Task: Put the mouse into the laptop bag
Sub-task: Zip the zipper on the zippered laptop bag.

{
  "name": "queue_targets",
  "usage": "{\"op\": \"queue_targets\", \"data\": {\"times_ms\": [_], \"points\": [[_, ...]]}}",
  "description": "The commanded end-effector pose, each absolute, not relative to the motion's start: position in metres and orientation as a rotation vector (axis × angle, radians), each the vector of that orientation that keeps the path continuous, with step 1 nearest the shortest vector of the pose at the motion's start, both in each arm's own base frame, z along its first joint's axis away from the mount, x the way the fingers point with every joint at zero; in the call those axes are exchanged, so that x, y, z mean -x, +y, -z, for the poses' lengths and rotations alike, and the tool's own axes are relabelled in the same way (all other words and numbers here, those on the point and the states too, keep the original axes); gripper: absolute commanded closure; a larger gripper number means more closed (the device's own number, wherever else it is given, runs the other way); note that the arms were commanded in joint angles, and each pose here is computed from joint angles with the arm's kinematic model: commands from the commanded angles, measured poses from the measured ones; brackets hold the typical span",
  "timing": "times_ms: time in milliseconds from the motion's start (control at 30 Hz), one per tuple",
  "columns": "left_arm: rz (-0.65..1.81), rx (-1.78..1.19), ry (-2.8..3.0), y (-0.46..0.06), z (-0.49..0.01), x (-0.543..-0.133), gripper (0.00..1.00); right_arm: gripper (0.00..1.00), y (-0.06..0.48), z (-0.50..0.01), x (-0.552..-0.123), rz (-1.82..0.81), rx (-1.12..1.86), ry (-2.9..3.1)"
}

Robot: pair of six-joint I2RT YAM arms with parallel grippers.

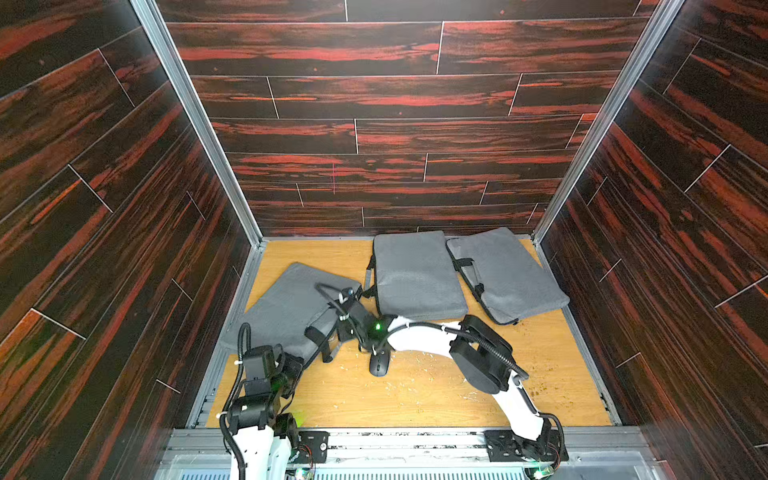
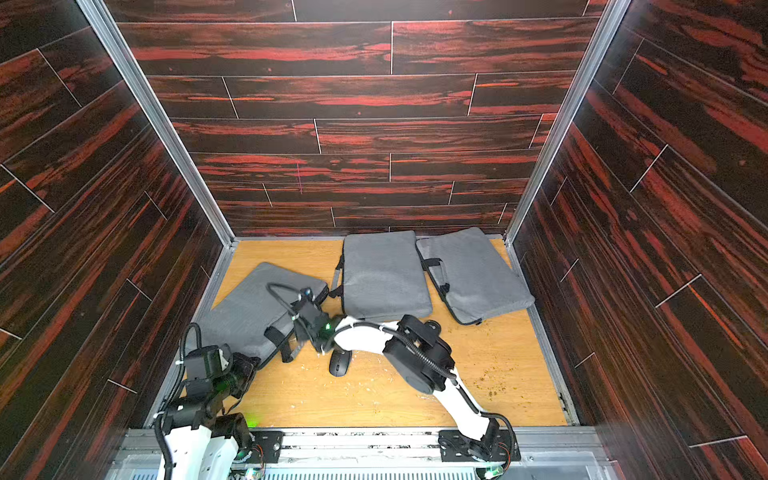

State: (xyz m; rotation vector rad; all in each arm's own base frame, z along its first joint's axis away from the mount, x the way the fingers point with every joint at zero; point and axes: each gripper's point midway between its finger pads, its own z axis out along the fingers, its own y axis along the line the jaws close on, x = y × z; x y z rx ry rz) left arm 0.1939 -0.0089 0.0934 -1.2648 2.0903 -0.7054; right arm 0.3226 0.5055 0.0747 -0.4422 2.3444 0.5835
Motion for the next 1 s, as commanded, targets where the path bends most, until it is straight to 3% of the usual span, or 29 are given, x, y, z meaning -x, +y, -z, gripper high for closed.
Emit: {"op": "queue_targets", "data": {"times_ms": [0, 200, 567, 800, 967], "points": [[0.563, 1.285, 2.024, 0.012, -0.106, -0.187, 1.00, 1.00, 0.467, -0.056, -0.378, -0.358, 0.285, 2.371], [0.483, 1.307, 2.003, 0.023, -0.107, -0.183, 1.00, 1.00, 0.454, -0.060, -0.420, -0.248, 0.236, 2.377], [0.309, 1.347, 1.969, 0.046, -0.118, -0.175, 1.00, 1.00, 0.407, -0.127, -0.475, -0.122, 0.144, 2.292], [0.309, 1.363, 1.991, 0.046, -0.111, -0.181, 1.00, 1.00, 0.354, -0.139, -0.491, -0.056, 0.047, 2.292], [0.311, 1.362, 1.989, 0.049, -0.112, -0.194, 1.00, 1.00, 0.333, -0.168, -0.475, -0.098, 0.049, 2.223]]}}
